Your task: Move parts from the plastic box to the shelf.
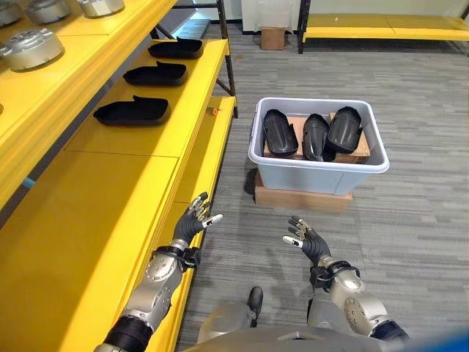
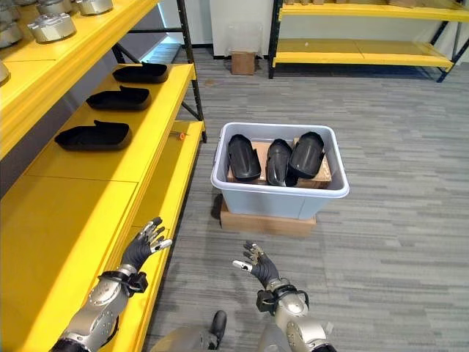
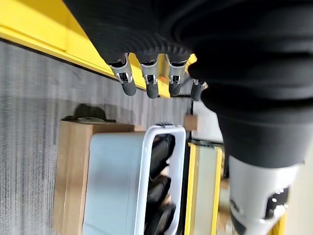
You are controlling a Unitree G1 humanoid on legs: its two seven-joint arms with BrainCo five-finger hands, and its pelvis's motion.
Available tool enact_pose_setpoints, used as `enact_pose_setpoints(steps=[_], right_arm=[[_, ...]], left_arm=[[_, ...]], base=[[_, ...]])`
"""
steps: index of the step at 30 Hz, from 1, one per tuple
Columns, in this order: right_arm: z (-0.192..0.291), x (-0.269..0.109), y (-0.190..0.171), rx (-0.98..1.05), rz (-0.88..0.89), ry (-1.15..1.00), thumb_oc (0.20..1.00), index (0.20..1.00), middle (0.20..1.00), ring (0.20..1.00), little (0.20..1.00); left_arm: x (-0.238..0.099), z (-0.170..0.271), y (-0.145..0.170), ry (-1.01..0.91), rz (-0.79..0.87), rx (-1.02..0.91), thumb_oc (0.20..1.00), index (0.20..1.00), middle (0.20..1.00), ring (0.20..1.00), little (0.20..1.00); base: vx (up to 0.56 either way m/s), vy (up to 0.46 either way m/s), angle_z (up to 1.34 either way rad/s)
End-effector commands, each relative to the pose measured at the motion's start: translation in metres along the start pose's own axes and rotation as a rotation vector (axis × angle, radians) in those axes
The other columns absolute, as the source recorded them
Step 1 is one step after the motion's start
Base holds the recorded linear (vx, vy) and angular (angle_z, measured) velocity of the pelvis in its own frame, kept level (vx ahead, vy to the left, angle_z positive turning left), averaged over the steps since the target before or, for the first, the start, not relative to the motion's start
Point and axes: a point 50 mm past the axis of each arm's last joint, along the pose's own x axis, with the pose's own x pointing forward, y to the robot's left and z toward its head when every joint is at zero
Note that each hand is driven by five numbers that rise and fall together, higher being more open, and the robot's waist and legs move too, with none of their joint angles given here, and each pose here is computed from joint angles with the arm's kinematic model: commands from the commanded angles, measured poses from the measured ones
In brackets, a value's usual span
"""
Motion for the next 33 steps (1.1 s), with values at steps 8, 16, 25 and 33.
enact_pose_setpoints(steps=[8,16,25,33], right_arm=[[0.029,-0.009,-0.017,-0.044,-0.011,-0.134,1.0,1.0,1.0,1.0,1.0],[0.03,-0.013,-0.031,-0.069,-0.067,-0.132,1.0,1.0,1.0,1.0,1.0],[0.018,-0.014,-0.023,-0.025,-0.055,-0.103,1.0,1.0,1.0,1.0,1.0],[0.017,-0.005,-0.01,-0.023,-0.003,-0.087,1.0,1.0,1.0,1.0,1.0]], left_arm=[[0.012,0.034,-0.011,-0.142,-0.065,-0.005,1.0,1.0,1.0,1.0,1.0],[0.009,0.029,-0.013,-0.12,-0.072,-0.01,1.0,1.0,1.0,1.0,1.0],[0.011,0.031,-0.018,-0.136,-0.115,0.036,1.0,1.0,1.0,1.0,1.0],[0.015,0.039,-0.017,-0.155,-0.105,0.05,1.0,1.0,1.0,1.0,1.0]], base=[[0.26,-0.299,0.16],[0.12,-0.133,0.01],[0.15,0.22,-0.24],[0.08,0.18,-0.28]])
